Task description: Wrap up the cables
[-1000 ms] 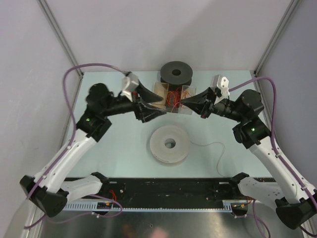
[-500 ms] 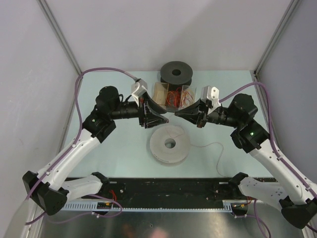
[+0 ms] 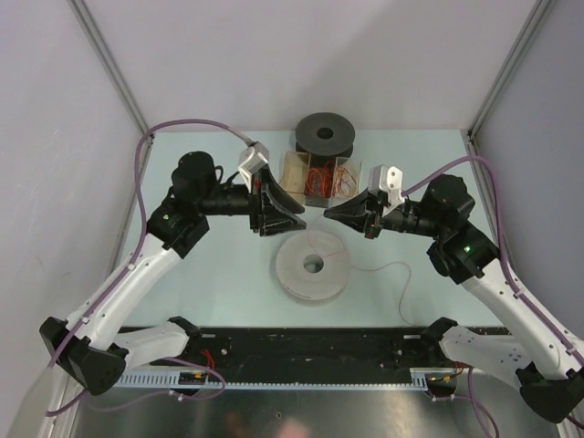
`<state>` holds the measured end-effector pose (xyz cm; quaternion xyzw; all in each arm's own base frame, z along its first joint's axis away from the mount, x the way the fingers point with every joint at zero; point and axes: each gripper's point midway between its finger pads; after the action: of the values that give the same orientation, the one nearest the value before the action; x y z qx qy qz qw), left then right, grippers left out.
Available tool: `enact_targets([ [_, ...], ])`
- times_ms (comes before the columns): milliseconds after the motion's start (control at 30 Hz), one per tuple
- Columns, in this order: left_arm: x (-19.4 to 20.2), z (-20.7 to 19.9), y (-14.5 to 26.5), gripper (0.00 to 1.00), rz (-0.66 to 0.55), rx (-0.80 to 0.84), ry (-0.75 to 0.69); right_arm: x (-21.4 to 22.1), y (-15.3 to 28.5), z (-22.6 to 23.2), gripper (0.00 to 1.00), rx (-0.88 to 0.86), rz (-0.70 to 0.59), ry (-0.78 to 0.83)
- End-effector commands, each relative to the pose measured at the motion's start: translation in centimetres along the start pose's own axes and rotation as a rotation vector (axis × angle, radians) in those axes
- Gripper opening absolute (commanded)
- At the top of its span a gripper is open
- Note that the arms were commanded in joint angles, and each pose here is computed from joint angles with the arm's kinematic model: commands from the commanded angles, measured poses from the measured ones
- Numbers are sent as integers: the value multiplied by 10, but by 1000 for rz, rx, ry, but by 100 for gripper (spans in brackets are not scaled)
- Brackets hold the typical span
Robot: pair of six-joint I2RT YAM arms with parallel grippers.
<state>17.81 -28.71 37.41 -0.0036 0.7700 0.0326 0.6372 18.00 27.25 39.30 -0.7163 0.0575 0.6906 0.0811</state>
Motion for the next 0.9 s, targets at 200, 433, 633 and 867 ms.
enact_targets([
  [200, 9, -11, -8, 50, 53, 14, -3, -6, -1, 11, 0, -36, -15, 47],
  [433, 14, -15, -12, 48, 70, 28, 6, -1, -5, 17, 0, -60, -2, 55],
  [633, 8, -16, -13, 10, 64, 21, 2, 2, -9, 16, 0, -48, 8, 46],
  [867, 6, -1, -8, 0, 47, -93, 68, -2, 5, -17, 65, 133, 14, 114],
])
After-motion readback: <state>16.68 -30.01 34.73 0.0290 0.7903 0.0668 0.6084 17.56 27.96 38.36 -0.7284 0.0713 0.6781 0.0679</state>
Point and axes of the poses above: each gripper's point midway between its finger pads, its own y axis back along the fingers, its own z axis along the line the jaws close on, x = y × z, and after that the axes turned 10 degrees about -y, right-handed
